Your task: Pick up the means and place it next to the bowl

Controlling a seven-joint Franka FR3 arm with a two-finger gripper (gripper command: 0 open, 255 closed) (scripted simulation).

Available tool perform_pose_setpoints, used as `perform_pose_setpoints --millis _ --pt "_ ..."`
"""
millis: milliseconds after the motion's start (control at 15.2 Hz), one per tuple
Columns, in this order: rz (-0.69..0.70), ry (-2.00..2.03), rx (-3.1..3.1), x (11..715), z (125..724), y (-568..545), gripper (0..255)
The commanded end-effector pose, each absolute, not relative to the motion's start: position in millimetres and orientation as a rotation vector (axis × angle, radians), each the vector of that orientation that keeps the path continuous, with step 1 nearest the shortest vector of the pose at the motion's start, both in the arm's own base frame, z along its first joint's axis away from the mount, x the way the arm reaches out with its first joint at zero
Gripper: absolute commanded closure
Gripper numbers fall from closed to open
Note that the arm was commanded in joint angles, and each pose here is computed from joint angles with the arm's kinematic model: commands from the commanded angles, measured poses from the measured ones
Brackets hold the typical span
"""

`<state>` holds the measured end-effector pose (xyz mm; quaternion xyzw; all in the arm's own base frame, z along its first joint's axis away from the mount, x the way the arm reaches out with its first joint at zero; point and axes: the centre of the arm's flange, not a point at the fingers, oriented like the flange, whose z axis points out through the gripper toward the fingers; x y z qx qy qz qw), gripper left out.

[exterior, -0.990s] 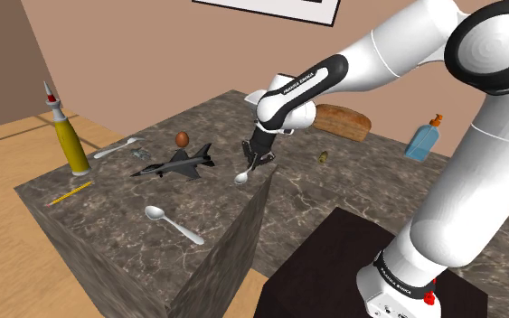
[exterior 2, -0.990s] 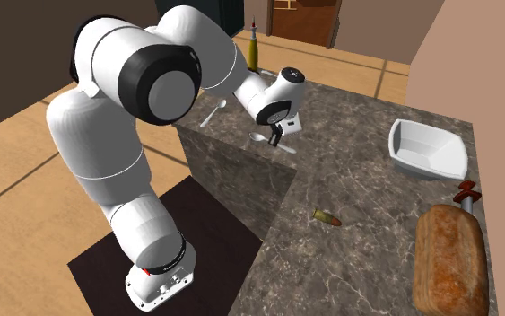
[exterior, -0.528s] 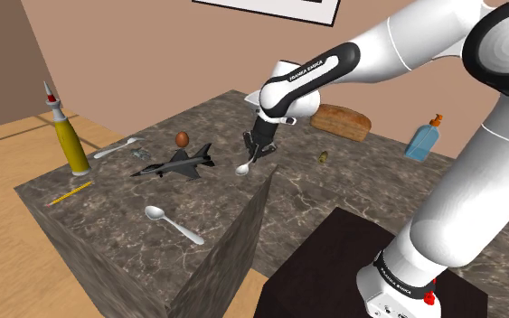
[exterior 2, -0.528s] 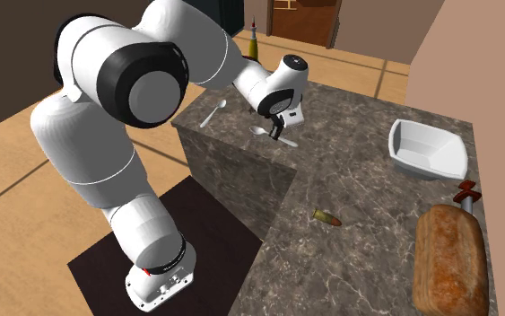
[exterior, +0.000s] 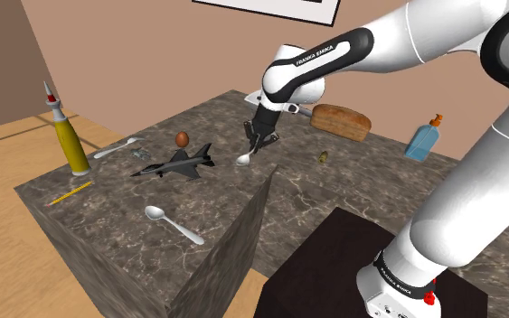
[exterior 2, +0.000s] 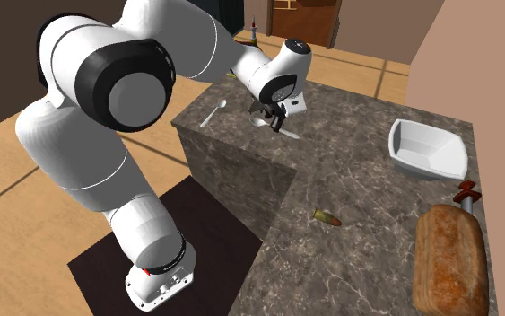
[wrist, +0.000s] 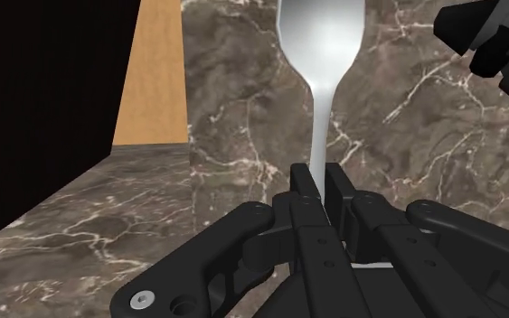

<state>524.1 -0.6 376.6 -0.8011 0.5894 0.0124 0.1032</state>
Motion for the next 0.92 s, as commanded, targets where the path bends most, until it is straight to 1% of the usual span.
perform_pose_setpoints --millis 0,858 --pt "0.037 1.739 -2.364 523 388 0 255" --pt "0.037 1.739 -2.364 523 456 0 255"
